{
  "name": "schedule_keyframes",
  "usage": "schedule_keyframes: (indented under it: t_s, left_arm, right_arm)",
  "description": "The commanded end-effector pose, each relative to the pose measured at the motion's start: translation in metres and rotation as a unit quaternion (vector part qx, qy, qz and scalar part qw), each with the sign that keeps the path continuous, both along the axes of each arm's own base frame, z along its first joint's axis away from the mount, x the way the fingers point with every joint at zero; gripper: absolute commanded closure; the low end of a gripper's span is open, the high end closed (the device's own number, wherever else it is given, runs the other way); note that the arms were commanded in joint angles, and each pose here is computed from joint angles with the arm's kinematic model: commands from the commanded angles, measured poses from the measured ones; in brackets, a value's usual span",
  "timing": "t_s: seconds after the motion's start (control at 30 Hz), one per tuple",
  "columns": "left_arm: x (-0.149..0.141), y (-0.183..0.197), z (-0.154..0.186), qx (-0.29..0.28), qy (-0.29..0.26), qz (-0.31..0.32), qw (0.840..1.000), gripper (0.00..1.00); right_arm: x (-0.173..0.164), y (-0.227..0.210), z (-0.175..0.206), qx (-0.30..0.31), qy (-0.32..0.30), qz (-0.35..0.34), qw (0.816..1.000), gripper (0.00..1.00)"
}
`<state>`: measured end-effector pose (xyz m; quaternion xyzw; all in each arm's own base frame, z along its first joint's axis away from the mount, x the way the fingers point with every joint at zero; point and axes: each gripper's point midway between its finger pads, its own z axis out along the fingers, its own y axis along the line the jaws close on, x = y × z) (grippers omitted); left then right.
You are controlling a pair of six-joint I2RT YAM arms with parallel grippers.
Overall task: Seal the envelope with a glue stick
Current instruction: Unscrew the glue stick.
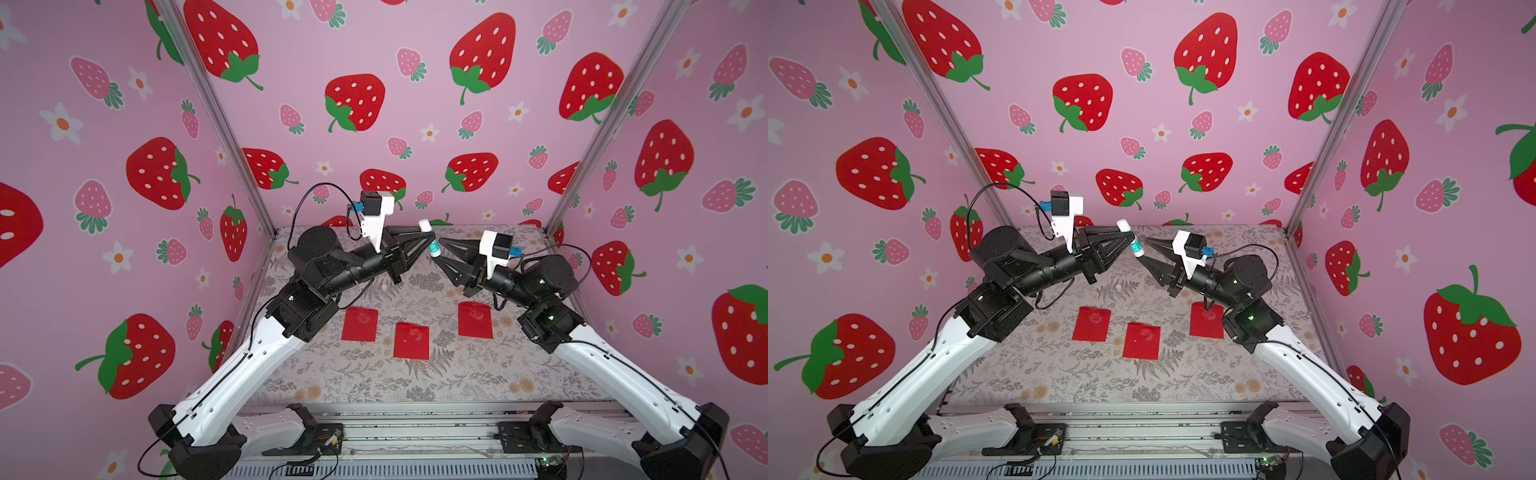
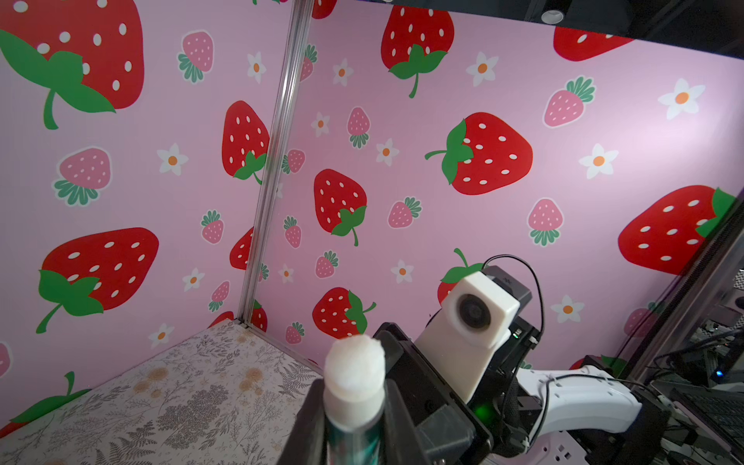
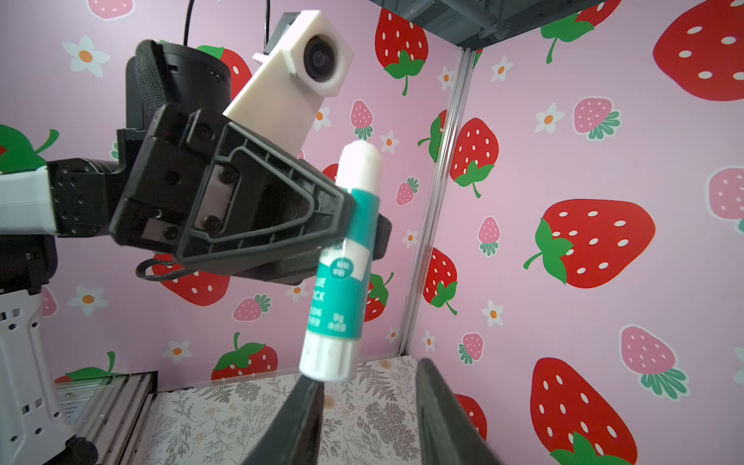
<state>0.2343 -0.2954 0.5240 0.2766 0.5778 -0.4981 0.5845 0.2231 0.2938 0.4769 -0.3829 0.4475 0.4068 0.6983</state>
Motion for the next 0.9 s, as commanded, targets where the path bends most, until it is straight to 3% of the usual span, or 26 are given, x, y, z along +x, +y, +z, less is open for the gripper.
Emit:
schedule_keyframes:
  t_s: [0.0, 0.27, 0.47, 0.87]
  left_arm:
    - [-0.002, 0.004, 0.013, -0.014, -0.017, 0.006, 1.0, 1.0]
    - [-0.002, 0.006, 0.015, -0.017, -0.019, 0.013, 1.0, 1.0]
    - [0.0, 0.004, 0.012, -0.016, -0.016, 0.011, 1.0, 1.0]
    - [0.001, 0.003, 0.009, -0.016, -0.011, 0.009, 1.0, 1.0]
  right_arm:
    - [-0.015, -0.001, 0.019, 0.013, -0.025, 0.027, 0.999, 0.6]
    - [-0.022, 0.005, 0.013, -0.004, -0.031, 0.054, 0.998, 0.6]
    - [-0.019, -0.001, 0.022, 0.02, -0.027, 0.038, 0.999, 0.61]
    - [-0.009, 0.0, 0.028, 0.037, -0.01, 0.027, 0.999, 0.71]
